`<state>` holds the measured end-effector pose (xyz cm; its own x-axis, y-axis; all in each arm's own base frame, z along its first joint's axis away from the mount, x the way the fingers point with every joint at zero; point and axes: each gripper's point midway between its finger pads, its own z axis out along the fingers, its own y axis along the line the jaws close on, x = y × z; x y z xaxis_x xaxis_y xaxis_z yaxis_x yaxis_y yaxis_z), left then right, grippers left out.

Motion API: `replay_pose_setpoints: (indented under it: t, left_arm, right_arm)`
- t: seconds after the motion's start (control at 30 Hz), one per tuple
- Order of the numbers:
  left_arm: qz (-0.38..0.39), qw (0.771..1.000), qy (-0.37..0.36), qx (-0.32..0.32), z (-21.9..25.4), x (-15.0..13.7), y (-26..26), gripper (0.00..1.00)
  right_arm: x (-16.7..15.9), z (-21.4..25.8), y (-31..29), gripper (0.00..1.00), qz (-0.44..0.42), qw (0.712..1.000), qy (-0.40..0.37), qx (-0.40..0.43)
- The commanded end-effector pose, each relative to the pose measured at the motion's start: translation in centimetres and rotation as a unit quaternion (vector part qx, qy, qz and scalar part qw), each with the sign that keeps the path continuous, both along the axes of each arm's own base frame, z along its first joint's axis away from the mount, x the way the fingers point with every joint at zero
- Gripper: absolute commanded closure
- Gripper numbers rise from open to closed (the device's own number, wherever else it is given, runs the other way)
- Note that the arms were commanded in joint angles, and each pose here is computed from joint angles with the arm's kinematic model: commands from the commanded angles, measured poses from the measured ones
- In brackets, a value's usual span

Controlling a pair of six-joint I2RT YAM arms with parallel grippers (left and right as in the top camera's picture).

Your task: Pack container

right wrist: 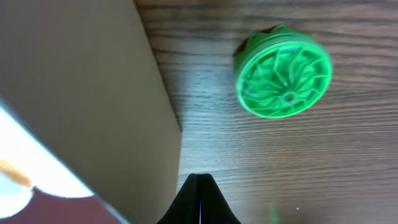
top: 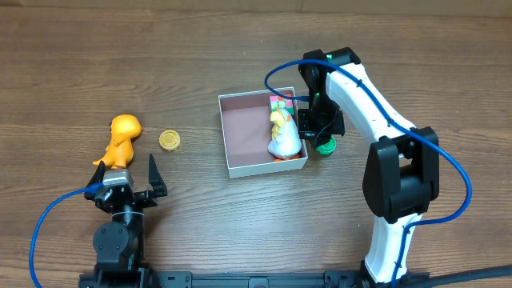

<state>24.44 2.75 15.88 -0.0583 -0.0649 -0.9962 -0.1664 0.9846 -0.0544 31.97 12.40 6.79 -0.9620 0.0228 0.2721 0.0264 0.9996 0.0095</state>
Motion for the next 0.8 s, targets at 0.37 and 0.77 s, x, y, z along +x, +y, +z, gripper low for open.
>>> replay_pose_setpoints:
  t: [0.37, 0.77]
  left_arm:
    - [0.0, 1.0, 0.002, 0.012, -0.1, 0.0, 0.1, 0.0]
    - [0.0, 1.0, 0.002, 0.012, -0.1, 0.0, 0.1, 0.0]
  right_arm:
    - [-1.7, 0.7, 1.7, 0.96, -0.022, 0.997, 0.044, 0.056]
    - [-2.2, 1.1, 3.0, 0.96, -0.033, 0.994, 0.06, 0.091]
